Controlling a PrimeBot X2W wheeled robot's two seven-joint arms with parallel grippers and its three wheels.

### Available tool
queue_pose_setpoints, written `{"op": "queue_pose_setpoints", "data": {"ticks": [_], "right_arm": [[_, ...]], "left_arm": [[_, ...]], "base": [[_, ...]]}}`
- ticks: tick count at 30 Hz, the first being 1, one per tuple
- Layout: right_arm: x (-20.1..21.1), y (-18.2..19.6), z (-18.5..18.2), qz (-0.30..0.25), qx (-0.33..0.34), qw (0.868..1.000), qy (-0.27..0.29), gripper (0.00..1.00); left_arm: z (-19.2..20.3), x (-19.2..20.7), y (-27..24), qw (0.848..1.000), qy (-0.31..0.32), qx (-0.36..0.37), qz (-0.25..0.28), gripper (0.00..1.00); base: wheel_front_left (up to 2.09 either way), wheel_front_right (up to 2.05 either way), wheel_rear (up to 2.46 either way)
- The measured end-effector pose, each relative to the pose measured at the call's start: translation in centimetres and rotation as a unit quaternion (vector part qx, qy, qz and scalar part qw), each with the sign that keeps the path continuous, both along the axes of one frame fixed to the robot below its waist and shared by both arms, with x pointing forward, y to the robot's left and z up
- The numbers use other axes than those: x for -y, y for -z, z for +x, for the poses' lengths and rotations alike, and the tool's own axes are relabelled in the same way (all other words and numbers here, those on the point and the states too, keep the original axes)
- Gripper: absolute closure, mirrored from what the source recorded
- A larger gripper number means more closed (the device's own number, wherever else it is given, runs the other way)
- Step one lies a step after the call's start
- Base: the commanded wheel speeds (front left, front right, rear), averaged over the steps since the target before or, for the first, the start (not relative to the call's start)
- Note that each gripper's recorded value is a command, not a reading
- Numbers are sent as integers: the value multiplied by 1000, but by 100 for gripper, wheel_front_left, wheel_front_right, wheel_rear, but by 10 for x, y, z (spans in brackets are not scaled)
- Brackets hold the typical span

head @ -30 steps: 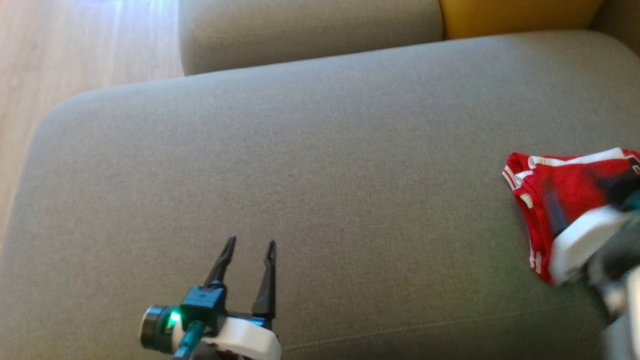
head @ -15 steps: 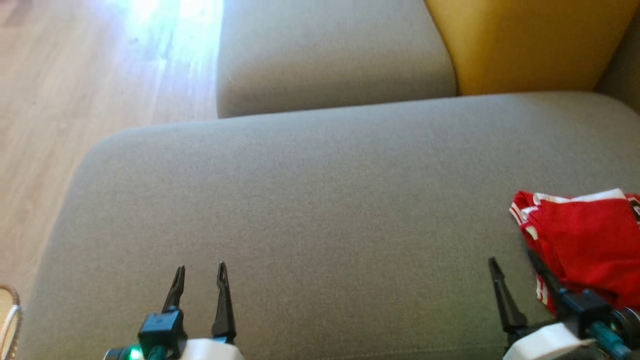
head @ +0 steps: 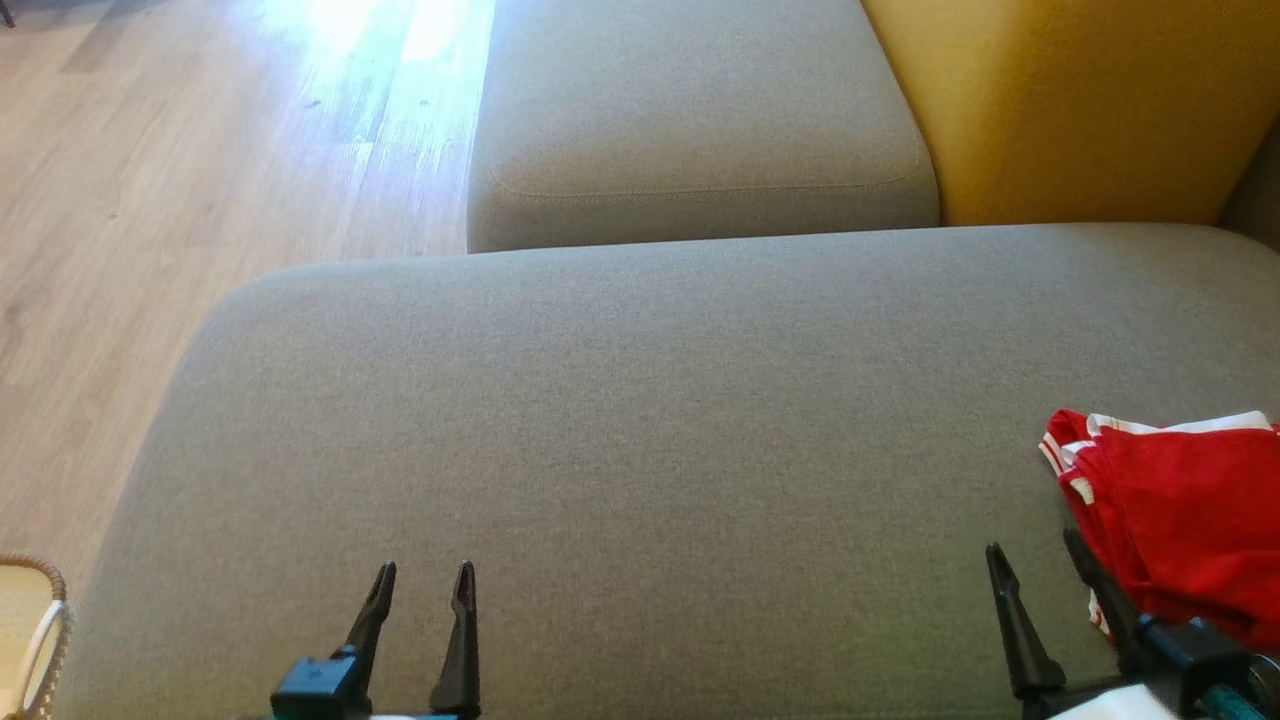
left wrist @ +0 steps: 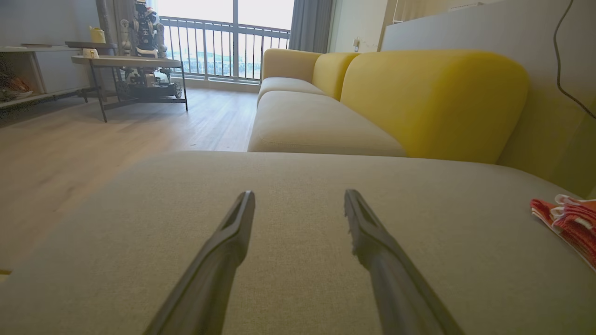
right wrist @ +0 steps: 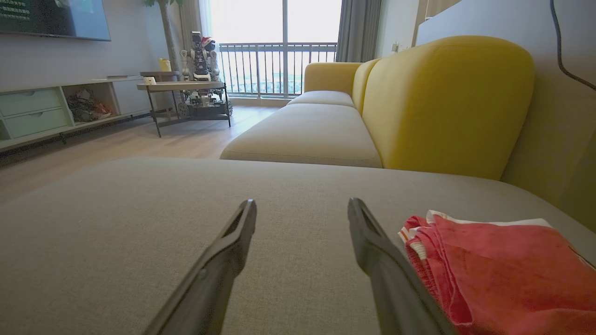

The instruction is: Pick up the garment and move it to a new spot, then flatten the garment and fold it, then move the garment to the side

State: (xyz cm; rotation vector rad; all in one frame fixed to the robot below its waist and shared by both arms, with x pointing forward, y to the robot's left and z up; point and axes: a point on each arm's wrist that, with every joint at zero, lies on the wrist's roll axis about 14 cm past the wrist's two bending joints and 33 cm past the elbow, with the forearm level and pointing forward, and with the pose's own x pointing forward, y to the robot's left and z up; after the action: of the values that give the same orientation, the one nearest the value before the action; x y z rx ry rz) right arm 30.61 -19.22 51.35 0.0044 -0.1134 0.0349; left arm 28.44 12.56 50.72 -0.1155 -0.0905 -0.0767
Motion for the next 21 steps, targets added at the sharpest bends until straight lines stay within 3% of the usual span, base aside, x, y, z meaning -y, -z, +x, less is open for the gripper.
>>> {"op": "queue_pose_setpoints", "data": {"ticks": [1, 9, 21], "right_arm": [[-1, 0, 0, 0, 0, 1000, -2, 100], [-2, 47, -13, 17, -76, 997, 0, 100], [3, 49, -8, 97, -88, 991, 17, 100]], "left_arm": [[-1, 3, 1, 1000, 8, -2, -7, 100], [-22, 0, 55, 996, 4, -93, -13, 100], [-13, -6, 58, 990, -7, -115, -87, 100]], "base": [[0, 0, 0], [0, 0, 0], [0, 0, 0]]}}
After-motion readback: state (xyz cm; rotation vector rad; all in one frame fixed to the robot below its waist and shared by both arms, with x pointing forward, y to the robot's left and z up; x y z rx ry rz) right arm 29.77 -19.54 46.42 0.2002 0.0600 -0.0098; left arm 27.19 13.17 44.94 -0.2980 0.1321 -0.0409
